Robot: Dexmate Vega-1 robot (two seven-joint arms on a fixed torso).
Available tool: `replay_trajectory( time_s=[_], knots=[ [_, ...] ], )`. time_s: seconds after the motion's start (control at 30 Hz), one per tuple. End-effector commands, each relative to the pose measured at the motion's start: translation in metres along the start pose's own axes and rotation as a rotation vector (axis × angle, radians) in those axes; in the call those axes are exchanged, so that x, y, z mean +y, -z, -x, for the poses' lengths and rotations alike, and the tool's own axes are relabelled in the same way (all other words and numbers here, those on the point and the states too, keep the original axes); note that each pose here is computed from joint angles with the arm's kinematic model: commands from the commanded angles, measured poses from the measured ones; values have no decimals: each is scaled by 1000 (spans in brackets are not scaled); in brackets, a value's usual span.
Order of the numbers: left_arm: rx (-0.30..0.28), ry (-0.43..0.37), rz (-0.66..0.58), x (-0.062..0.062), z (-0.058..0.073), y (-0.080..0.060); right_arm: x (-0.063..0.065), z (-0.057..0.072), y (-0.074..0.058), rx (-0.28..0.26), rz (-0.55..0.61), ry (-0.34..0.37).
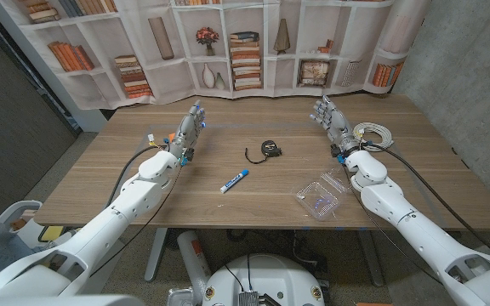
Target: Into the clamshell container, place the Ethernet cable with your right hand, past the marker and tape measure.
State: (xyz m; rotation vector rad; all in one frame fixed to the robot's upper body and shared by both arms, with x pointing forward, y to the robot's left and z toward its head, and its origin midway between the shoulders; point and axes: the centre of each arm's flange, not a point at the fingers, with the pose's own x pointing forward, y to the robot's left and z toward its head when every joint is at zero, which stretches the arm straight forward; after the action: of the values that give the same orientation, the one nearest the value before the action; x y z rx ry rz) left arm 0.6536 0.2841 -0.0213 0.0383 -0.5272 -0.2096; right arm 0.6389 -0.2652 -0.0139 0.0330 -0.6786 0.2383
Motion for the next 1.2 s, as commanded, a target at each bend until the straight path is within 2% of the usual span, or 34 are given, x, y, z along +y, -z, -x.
replay_trajectory(
  time_s=[0.03, 0.63, 1.03, 1.13, 1.2],
  knots=[
    [-1, 4, -11, -2, 0, -2, 1, 3, -12, -30, 16, 2],
    [-9, -1, -23, -1, 4, -4, 1, 4, -21, -51, 44, -12],
    [-25, 11, -38, -2, 8, -10, -3, 3, -34, -55, 124, -34],
    [-16, 28, -5, -2, 7, -10, -3, 2, -42, -59, 163, -49],
    [-19, 11, -24, -3, 7, -11, -4, 2, -45, -60, 176, -54]
  ],
)
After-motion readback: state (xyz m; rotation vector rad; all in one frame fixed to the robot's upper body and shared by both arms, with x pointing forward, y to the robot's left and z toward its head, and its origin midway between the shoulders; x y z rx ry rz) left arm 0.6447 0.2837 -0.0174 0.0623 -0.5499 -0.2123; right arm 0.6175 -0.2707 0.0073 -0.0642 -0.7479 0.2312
